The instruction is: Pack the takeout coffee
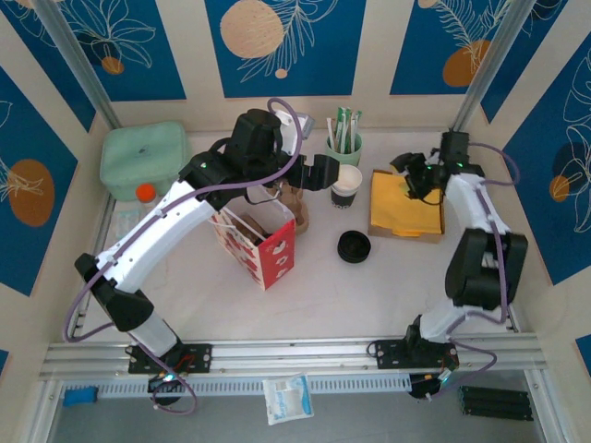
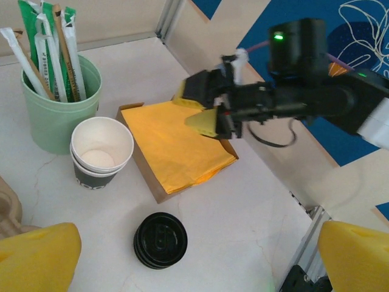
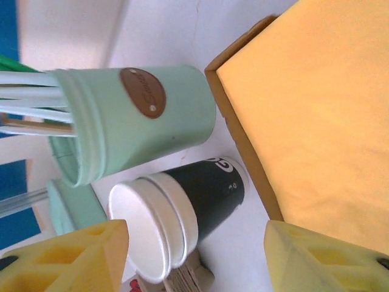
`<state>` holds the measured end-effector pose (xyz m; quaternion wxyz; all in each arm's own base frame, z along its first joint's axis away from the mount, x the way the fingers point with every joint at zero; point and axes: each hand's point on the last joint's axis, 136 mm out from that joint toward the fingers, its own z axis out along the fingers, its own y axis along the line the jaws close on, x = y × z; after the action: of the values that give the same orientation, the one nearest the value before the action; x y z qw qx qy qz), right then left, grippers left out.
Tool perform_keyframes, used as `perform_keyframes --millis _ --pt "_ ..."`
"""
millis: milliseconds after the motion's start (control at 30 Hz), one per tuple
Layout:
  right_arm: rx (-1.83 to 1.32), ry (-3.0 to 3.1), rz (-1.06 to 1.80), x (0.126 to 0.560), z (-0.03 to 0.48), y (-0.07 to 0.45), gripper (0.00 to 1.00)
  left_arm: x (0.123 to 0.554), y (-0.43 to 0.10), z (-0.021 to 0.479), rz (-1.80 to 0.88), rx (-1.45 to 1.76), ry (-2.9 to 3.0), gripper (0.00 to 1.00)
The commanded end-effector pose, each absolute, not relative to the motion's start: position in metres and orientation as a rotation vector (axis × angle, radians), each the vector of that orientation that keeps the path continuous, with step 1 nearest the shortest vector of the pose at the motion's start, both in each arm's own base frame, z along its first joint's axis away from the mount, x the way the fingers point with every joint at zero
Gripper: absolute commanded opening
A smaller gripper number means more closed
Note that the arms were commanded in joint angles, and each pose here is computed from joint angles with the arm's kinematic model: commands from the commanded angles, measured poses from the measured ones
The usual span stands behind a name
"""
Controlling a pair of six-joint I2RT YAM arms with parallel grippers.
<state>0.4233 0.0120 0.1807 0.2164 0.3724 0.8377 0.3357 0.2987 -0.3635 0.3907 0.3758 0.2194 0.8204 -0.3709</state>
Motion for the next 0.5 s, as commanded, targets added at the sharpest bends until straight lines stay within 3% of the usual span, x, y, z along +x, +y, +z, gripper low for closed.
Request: perform_keyframes --millis 0,233,467 --pt "1.068 2.349 0.936 0.387 0.175 0.007 0.61 0.287 -0.379 0.403 -0.995 0.624 2.066 0.99" --pt "1.179 2.288 0.916 0.33 0.165 -0.02 0.61 0.274 -0.404 0.394 -0.969 0.713 2.097 1.0" --pt "1.309 2.262 0.92 0.303 0.133 -0.035 0.58 0.267 -0.428 0.366 -0.933 0.768 2.16 0.99"
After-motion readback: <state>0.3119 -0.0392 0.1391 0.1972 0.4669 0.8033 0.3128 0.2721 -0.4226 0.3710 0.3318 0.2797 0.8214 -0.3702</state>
